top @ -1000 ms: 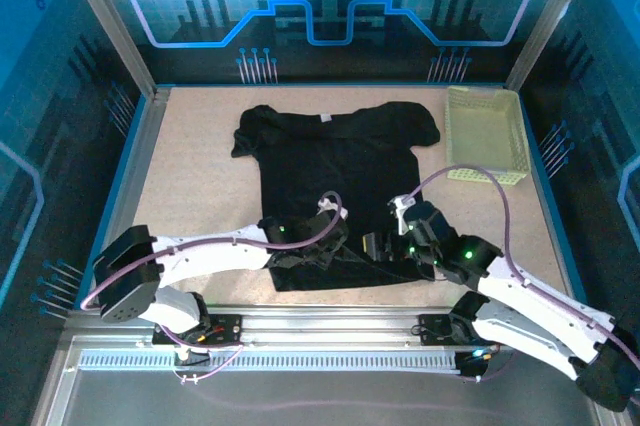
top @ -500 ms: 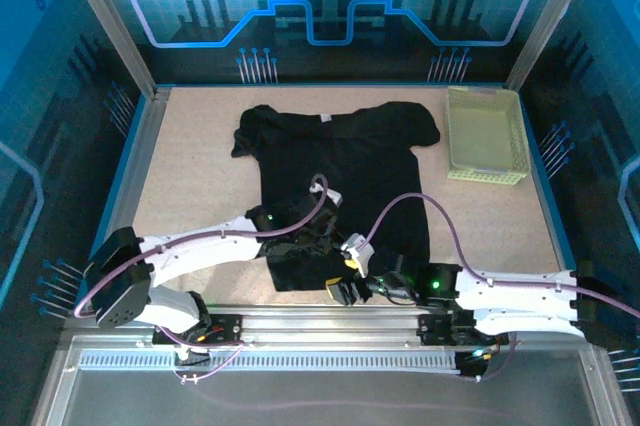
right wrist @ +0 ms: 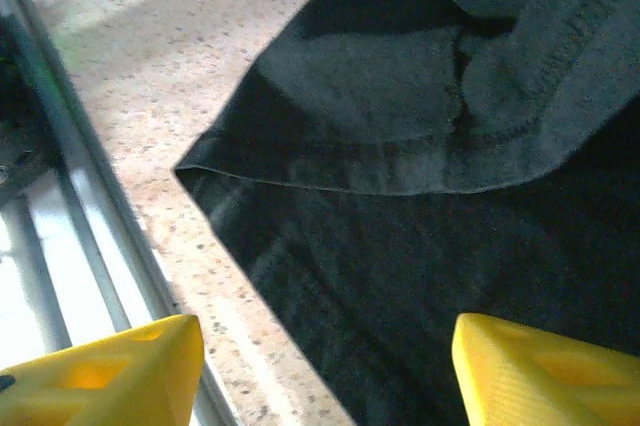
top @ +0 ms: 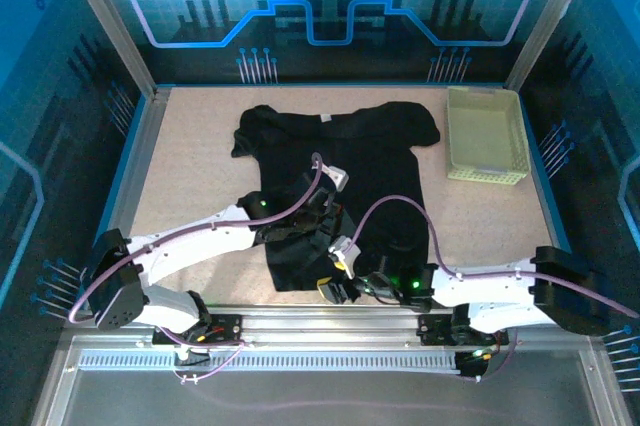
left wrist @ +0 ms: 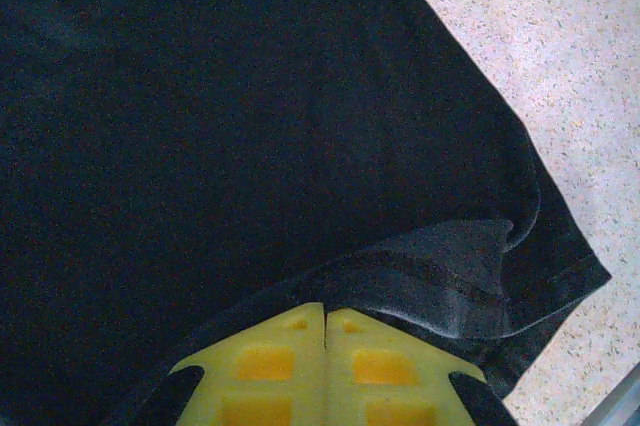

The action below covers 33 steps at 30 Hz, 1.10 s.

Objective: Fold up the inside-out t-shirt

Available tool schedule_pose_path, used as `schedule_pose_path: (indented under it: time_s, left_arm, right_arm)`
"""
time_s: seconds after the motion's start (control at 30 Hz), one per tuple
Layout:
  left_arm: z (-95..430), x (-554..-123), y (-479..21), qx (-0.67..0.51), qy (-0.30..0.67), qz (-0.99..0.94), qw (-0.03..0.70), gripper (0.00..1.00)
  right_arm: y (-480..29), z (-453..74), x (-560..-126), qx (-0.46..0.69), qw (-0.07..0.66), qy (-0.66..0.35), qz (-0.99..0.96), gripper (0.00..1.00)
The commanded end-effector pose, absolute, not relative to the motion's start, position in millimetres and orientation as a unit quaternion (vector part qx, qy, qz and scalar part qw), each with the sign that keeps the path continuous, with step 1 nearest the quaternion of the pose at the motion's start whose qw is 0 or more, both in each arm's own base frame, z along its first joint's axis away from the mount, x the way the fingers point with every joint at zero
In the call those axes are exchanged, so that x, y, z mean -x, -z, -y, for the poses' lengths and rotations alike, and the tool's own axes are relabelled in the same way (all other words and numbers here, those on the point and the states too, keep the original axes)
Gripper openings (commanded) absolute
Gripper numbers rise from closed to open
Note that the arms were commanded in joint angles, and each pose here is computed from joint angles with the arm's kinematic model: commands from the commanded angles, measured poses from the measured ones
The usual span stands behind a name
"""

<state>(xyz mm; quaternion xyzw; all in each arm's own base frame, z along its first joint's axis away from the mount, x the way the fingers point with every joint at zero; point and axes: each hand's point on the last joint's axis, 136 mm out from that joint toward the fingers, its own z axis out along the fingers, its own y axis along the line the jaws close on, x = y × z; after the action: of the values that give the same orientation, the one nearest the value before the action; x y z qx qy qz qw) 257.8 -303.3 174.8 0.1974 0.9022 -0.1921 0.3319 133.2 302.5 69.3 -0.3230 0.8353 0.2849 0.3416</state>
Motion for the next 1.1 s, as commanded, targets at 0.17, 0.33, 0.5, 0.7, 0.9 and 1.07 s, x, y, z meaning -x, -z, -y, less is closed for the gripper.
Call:
schedule_pose_path:
  time_s: [0.17, 0.33, 0.5, 0.7, 0.9, 1.07]
  left_arm:
    - [306, -264, -216, -0.209, 0.215, -0.88, 0.369, 0.0]
    - [304, -264, -221, -0.213, 0.214, -0.877, 0.374, 0.0]
    - [304, -257, -229, -0.23, 0.227, -0.868, 0.378, 0.0]
    - [315, -247, -253, -0.243, 0.276, -0.848, 0.381, 0.0]
    - [323, -250, -274, -0.238, 0.289, -0.845, 0.381, 0.0]
    - [328, -255, -289, -0.236, 0.294, -0.841, 0.389, 0.0]
  right_arm:
    - [-64, -302, -174, 0.283, 0.361, -0.265, -0.848, 0.66]
    - [-57, -291, -193, 0.255, 0.37, -0.235, -0.862, 0.66]
    - [-54, -263, -223, 0.198, 0.403, -0.171, -0.877, 0.64]
    - [-62, -264, -249, 0.175, 0.443, -0.137, -0.868, 0.65]
    - [-75, -271, -269, 0.152, 0.503, -0.09, -0.846, 0.69]
    - [-81, -267, -283, 0.12, 0.529, -0.058, -0.838, 0.7]
